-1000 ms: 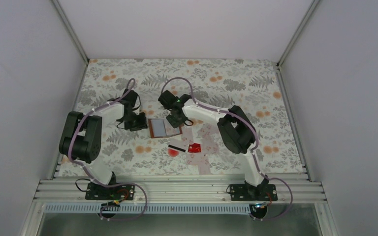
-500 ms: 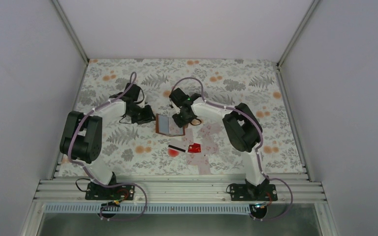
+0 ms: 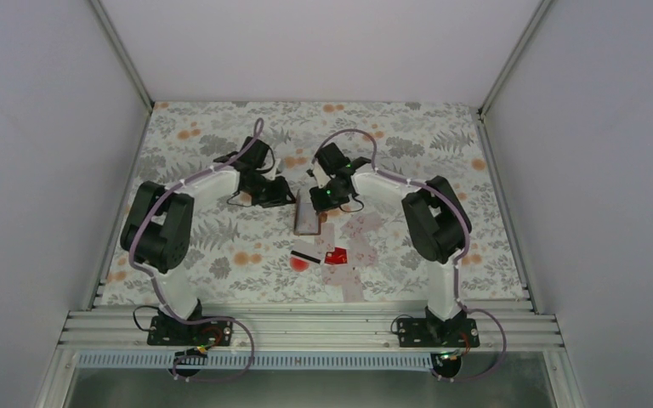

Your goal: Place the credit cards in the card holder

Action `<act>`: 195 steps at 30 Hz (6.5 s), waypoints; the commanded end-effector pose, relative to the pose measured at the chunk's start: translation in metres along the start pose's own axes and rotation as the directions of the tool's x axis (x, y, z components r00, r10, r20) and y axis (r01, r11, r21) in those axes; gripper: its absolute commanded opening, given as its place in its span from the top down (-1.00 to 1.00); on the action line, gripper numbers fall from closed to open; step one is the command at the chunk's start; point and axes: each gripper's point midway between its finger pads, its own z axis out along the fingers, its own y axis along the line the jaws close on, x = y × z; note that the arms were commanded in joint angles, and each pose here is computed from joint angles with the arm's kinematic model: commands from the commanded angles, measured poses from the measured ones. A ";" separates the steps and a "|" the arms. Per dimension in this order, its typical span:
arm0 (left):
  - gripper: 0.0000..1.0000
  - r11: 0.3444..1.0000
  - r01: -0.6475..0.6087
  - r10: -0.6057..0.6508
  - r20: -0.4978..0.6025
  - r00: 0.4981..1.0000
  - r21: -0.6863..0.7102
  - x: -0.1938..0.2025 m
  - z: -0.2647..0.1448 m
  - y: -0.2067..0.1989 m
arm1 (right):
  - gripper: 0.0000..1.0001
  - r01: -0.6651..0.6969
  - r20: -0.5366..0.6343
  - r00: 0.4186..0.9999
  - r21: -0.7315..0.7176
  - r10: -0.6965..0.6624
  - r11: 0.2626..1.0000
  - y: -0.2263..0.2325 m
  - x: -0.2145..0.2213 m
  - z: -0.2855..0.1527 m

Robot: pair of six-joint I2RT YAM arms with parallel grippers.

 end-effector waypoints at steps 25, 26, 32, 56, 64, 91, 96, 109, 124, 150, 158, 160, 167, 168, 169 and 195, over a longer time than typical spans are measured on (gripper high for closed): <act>0.36 0.985 -0.120 0.107 -0.109 0.988 -0.122 0.004 0.055 -0.017 | 0.09 0.115 0.035 0.993 -0.026 -0.114 0.993 -0.023 0.028 -0.031; 0.37 0.984 -0.122 0.107 -0.118 0.987 -0.130 0.004 0.058 -0.016 | 0.09 0.106 0.051 0.993 -0.044 -0.104 0.993 -0.020 0.024 -0.032; 0.39 0.973 -0.137 0.111 -0.145 0.983 -0.184 0.006 0.068 -0.007 | 0.13 -0.054 0.055 0.996 -0.146 0.063 0.988 -0.011 0.014 -0.028; 0.50 0.901 -0.292 0.230 -0.215 0.949 -0.321 -0.004 0.087 0.011 | 0.30 0.630 0.306 0.744 -0.025 -0.594 0.776 -0.016 0.052 -0.043; 0.50 0.907 -0.306 0.246 -0.226 0.943 -0.289 0.000 0.090 0.008 | 0.28 0.630 0.207 0.754 0.043 -0.624 0.776 -0.045 0.040 -0.005; 0.51 0.918 -0.324 0.267 -0.247 0.931 -0.230 0.004 0.094 0.001 | 0.69 0.678 0.121 0.734 -0.067 -0.668 0.732 -0.017 0.027 0.025; 0.51 0.915 -0.320 0.260 -0.251 0.932 -0.244 0.007 0.094 0.005 | 0.87 0.659 0.139 0.747 -0.021 -0.650 0.752 -0.017 0.026 0.004; 0.52 0.890 -0.288 0.196 -0.273 0.942 -0.353 0.010 0.100 0.032 | 0.92 0.497 0.275 0.834 0.000 -0.478 0.867 -0.008 0.043 -0.048; 0.52 0.892 -0.303 0.230 -0.239 0.943 -0.336 -0.006 0.092 0.015 | 0.92 0.361 0.442 0.850 -0.097 -0.285 0.927 0.008 0.040 -0.060; 0.49 0.958 -0.278 0.253 -0.252 0.934 -0.068 0.046 0.055 -0.047 | 0.89 0.300 0.536 0.815 -0.064 -0.220 0.952 -0.005 0.049 -0.050; 0.49 0.957 -0.284 0.261 -0.274 0.926 -0.050 0.042 0.074 -0.047 | 0.79 0.356 0.545 0.799 -0.088 -0.254 0.930 0.004 0.052 -0.051; 0.49 0.956 -0.286 0.258 -0.285 0.923 -0.063 0.042 0.080 -0.044 | 0.73 0.393 0.532 0.798 -0.103 -0.283 0.914 0.009 0.053 -0.050; 0.49 0.945 -0.303 0.254 -0.305 0.918 -0.125 0.041 0.087 -0.031 | 0.23 0.462 0.418 0.832 -0.154 -0.366 0.873 0.020 0.059 -0.047; 0.49 0.943 -0.306 0.254 -0.307 0.917 -0.132 0.042 0.088 -0.029 | 0.14 0.459 0.399 0.839 -0.156 -0.370 0.874 0.020 0.060 -0.049; 0.49 0.942 -0.309 0.257 -0.308 0.916 -0.134 0.042 0.089 -0.028 | 0.08 0.459 0.392 0.842 -0.155 -0.372 0.875 0.020 0.061 -0.052; 0.50 0.892 -0.344 0.262 -0.285 0.922 -0.293 0.039 0.087 -0.002 | 0.51 -0.184 0.223 0.963 0.128 0.153 0.975 -0.064 0.101 -0.075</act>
